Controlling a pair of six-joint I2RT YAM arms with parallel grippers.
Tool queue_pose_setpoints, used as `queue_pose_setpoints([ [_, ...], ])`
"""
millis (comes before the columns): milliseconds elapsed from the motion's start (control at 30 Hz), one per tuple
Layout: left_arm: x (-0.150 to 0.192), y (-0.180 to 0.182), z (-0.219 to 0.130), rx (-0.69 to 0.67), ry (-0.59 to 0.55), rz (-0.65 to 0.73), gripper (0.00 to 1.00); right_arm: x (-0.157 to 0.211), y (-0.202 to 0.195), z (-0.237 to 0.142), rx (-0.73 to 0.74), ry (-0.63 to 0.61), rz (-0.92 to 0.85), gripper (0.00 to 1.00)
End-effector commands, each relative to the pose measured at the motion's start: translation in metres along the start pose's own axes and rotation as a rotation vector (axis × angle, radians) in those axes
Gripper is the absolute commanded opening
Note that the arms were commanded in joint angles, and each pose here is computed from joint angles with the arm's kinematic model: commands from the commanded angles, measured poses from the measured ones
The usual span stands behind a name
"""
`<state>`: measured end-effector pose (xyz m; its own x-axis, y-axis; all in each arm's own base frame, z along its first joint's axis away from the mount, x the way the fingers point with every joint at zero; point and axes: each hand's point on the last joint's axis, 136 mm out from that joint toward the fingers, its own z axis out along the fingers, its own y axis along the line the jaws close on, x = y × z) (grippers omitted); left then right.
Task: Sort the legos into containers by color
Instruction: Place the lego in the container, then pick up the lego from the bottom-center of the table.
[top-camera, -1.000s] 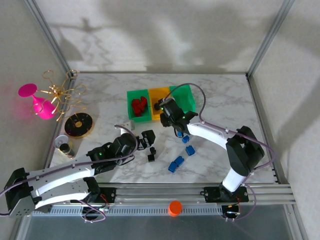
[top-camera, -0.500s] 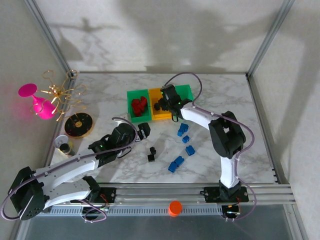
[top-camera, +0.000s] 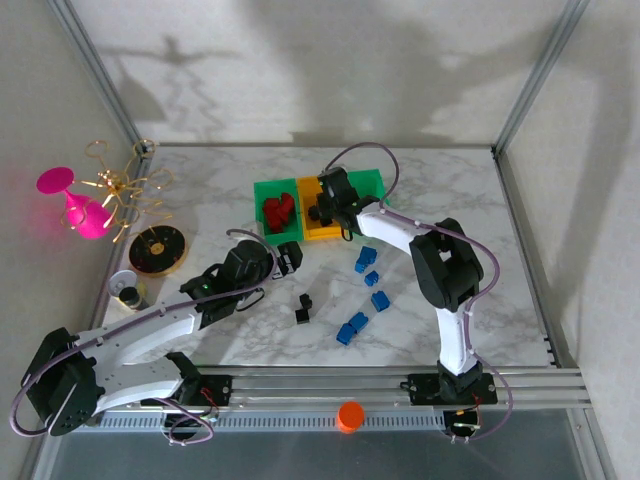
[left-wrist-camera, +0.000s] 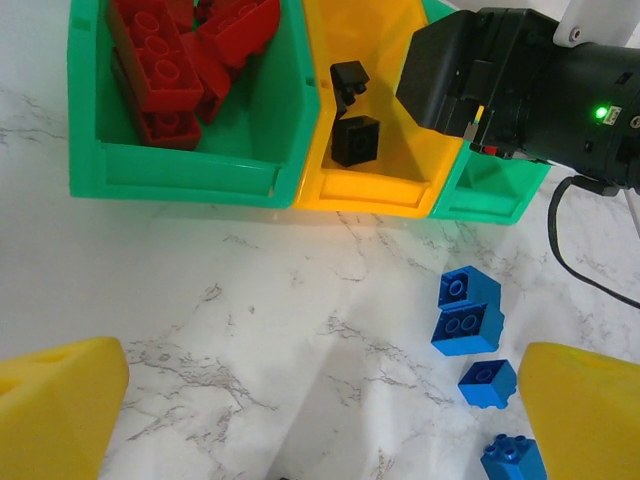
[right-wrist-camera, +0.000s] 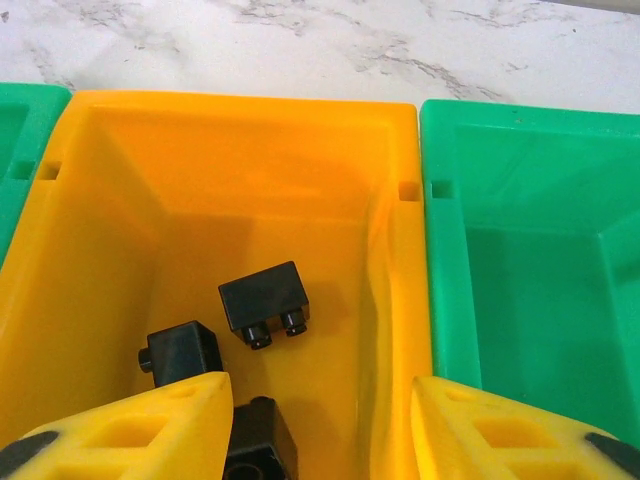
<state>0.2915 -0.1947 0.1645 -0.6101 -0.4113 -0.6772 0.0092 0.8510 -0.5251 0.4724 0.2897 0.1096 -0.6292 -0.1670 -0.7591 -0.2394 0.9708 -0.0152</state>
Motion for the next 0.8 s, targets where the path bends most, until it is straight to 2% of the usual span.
queue_pose_setpoints([
  [0, -0.015, -0.013, -0.006, 0.037, -0.021, 0.001, 1.0, -0.035, 0.004, -0.027, -0.026, -0.079, 0.012, 0.51],
  [167, -0.01, -0.006, -0.016, 0.044, -0.017, -0.018, 1.0, -0.03, 0.011, -0.052, -0.079, -0.078, 0.024, 0.53],
  [400, 0.0, 0.003, -0.031, 0.058, 0.007, -0.052, 1.0, 0.0, 0.022, -0.081, -0.184, -0.009, 0.057, 0.57],
  [767, 0.013, 0.023, -0.053, 0.036, 0.046, -0.088, 1.0, 0.085, 0.075, -0.132, -0.335, 0.161, -0.001, 0.63],
])
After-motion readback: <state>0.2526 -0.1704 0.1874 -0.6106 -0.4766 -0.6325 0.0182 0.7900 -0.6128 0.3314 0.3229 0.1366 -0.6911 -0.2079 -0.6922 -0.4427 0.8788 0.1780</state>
